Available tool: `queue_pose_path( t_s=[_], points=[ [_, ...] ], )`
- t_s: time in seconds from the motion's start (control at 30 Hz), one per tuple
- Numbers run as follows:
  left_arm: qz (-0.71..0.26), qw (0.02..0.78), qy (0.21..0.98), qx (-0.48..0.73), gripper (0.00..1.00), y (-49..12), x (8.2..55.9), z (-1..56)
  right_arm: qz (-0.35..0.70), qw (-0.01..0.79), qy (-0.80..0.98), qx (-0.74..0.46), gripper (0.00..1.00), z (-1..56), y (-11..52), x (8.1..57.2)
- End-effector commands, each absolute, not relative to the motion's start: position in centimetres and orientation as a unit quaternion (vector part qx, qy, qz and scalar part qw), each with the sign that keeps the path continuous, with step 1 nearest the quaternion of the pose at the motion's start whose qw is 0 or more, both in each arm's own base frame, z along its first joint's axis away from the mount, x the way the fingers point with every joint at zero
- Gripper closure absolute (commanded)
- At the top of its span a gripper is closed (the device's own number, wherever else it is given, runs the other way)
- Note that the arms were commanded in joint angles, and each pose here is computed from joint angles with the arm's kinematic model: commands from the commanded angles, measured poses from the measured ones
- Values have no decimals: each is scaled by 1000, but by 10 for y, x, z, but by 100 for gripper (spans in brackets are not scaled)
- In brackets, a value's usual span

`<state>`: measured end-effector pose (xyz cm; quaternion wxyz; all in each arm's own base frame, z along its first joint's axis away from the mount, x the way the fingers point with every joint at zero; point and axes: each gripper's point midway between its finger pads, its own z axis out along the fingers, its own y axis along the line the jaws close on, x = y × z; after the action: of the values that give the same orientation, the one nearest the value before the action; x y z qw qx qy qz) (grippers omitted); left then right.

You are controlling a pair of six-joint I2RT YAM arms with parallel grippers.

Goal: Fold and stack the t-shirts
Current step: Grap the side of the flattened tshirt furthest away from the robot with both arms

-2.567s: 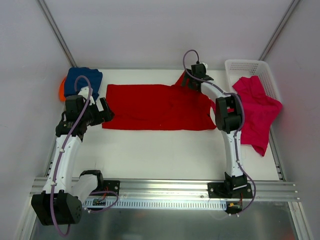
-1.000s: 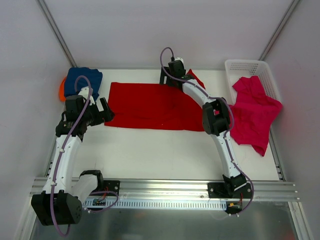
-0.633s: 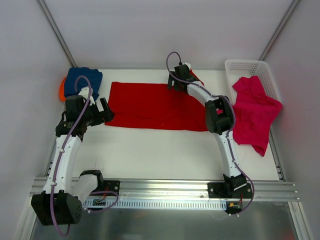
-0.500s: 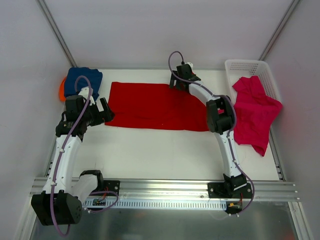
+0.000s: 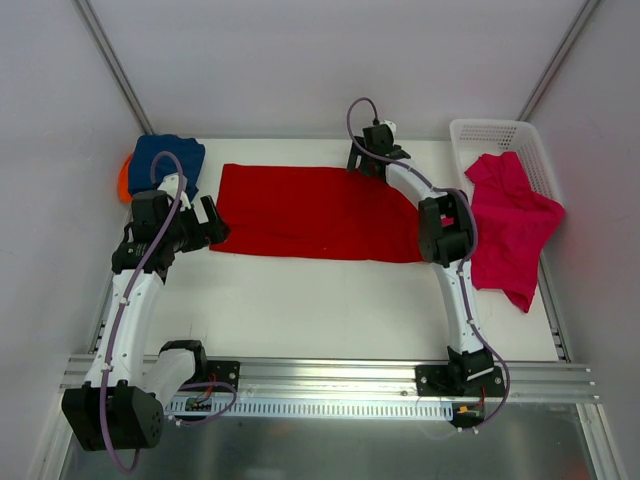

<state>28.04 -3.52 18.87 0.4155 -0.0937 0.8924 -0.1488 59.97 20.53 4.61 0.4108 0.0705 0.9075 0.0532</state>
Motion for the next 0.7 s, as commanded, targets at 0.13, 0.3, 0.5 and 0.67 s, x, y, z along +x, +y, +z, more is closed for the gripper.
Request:
queue_pose_path(
  t_s=[0.13, 0.3, 0.5, 0.67],
  points=[
    [-152, 410, 896, -81, 1, -39, 279, 185, 93, 458, 880, 85, 6, 91, 214, 625],
    [-152, 408, 897, -81, 1, -39, 279, 184, 107, 462, 876, 90, 7, 89, 220, 632],
    [-153, 407, 897, -80, 1, -39, 280, 184, 109, 461, 876, 94, 7, 87, 221, 634],
    [-153, 406, 897, -81, 1, -39, 279, 183, 105, 460, 876, 99, 7, 86, 217, 634]
  ],
)
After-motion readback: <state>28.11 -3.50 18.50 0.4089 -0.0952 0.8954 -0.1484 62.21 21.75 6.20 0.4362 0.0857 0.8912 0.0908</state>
